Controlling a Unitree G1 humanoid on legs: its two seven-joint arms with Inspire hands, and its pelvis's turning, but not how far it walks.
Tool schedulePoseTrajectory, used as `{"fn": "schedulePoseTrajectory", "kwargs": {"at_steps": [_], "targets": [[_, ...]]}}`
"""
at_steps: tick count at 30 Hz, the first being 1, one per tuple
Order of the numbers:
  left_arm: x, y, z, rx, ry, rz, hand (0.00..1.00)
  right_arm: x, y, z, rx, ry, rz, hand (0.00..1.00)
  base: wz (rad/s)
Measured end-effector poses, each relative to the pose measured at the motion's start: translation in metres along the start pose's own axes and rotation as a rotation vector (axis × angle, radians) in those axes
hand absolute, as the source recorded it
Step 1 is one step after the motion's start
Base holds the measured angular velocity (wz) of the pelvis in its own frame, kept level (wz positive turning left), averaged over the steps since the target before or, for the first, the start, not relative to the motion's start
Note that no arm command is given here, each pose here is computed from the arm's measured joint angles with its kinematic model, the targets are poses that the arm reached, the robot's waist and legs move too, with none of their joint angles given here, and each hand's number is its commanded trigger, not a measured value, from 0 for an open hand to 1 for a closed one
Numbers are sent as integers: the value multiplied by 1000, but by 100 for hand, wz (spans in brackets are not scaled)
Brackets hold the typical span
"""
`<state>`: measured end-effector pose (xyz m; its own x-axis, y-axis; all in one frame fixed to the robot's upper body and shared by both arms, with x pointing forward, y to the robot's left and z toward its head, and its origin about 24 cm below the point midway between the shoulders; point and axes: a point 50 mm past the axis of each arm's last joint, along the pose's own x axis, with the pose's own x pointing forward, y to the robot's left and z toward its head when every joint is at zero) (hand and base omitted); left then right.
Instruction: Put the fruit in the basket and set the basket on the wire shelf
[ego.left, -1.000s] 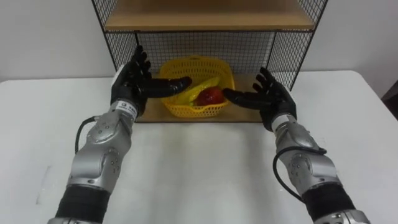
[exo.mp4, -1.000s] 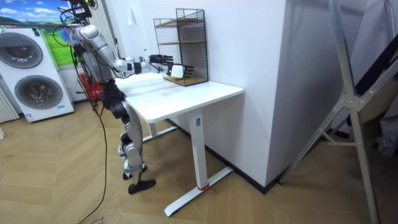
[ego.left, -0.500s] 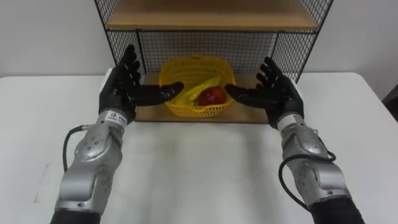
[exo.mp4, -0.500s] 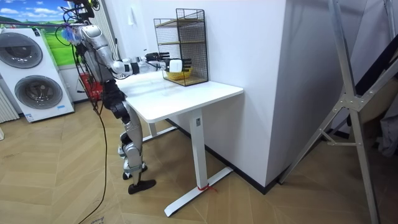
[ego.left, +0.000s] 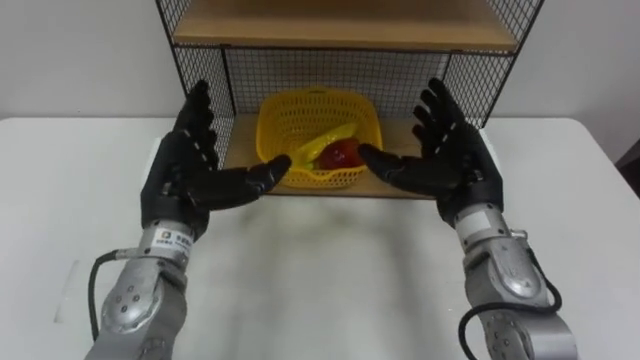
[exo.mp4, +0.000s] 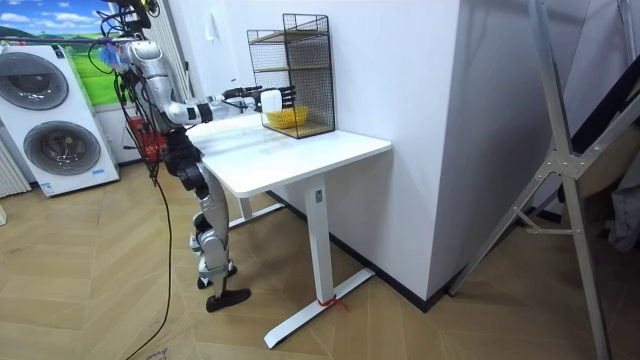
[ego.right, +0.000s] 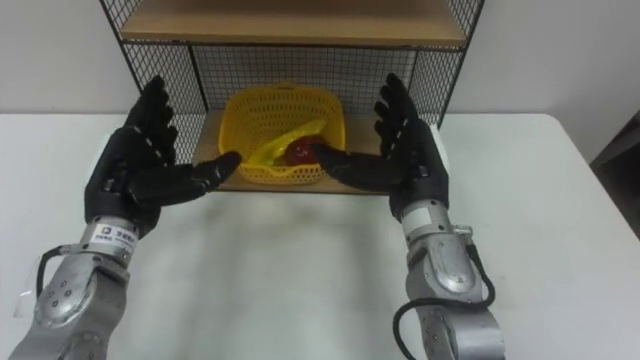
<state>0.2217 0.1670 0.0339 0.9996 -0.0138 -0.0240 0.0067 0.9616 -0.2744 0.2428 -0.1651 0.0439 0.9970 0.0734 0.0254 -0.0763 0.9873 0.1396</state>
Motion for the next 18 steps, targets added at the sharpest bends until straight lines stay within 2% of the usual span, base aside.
{"fn": "schedulePoseTrajectory", "kwargs": {"at_steps": [4,10,18], "targets": [[-17,6,-9,7,47,17,0,-16,-1,-6,-23,24,21,0,-1],[-33,10,-2,29,-8,15,0,-39,-1,-9,-75,17,79,0,0],[-56,26,-9,96,22,77,0,-63,-22,-15,-128,75,20,0,-1]]}}
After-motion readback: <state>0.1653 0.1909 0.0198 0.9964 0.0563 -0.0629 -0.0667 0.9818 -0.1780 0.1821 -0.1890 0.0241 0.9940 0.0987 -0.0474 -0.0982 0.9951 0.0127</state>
